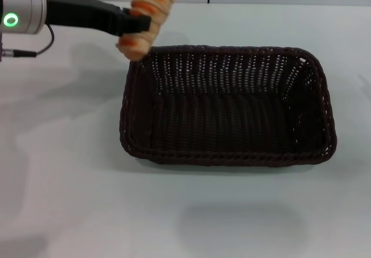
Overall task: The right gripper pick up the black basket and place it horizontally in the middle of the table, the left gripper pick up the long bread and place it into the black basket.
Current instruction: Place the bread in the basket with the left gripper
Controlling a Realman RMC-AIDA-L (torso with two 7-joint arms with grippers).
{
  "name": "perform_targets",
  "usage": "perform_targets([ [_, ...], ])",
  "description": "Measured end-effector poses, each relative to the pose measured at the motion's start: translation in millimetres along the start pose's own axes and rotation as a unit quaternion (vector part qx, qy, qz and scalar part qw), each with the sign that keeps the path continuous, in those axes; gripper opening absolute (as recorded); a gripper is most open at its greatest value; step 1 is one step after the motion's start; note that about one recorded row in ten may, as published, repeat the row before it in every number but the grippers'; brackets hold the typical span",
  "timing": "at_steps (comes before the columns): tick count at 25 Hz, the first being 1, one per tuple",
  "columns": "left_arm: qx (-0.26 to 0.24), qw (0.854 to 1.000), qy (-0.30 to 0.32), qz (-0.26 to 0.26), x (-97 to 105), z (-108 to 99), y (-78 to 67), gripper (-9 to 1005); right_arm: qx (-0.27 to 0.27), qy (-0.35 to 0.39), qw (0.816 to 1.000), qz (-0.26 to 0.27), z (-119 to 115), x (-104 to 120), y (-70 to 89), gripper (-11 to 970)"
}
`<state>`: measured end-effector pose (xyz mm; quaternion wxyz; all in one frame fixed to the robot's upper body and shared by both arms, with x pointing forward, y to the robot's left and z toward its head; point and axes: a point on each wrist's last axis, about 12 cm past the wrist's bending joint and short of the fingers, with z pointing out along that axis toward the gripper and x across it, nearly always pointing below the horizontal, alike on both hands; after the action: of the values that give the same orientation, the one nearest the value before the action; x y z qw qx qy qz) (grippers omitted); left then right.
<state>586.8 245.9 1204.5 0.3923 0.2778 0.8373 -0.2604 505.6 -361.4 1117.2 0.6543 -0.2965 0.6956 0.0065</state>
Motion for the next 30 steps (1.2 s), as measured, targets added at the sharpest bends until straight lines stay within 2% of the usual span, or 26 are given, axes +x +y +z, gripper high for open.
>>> perform_targets([
  [6, 0.056, 0.998, -0.018, 0.006, 11.7, -4.1, -12.4, 309, -0.009, -0.005, 1.000, -0.004, 4.4, -5.1, 3.0, 490],
  [11, 0.106, 0.993, 0.017, 0.039, 24.6, 7.4, -30.5, 293, -0.013, -0.009, 1.000, -0.003, 6.9, -7.0, 5.4, 490],
  [15, 0.119, 0.991, 0.032, 0.046, 31.6, 15.3, -35.4, 280, -0.019, -0.015, 1.000, -0.007, 9.0, -11.1, 7.9, 489],
  [23, 0.131, 0.990, 0.045, 0.018, 31.7, 26.6, -32.1, 264, -0.020, -0.015, 1.000, -0.007, 7.3, -12.9, 8.6, 489],
  [28, 0.129, 0.991, 0.043, -0.011, 34.4, 31.0, -24.0, 257, -0.020, -0.014, 1.000, -0.008, 7.6, -12.8, 8.7, 488],
  [30, 0.129, 0.991, 0.041, -0.015, 34.2, 31.2, -23.2, 288, -0.020, -0.015, 1.000, -0.008, 7.8, -13.0, 8.6, 488],
])
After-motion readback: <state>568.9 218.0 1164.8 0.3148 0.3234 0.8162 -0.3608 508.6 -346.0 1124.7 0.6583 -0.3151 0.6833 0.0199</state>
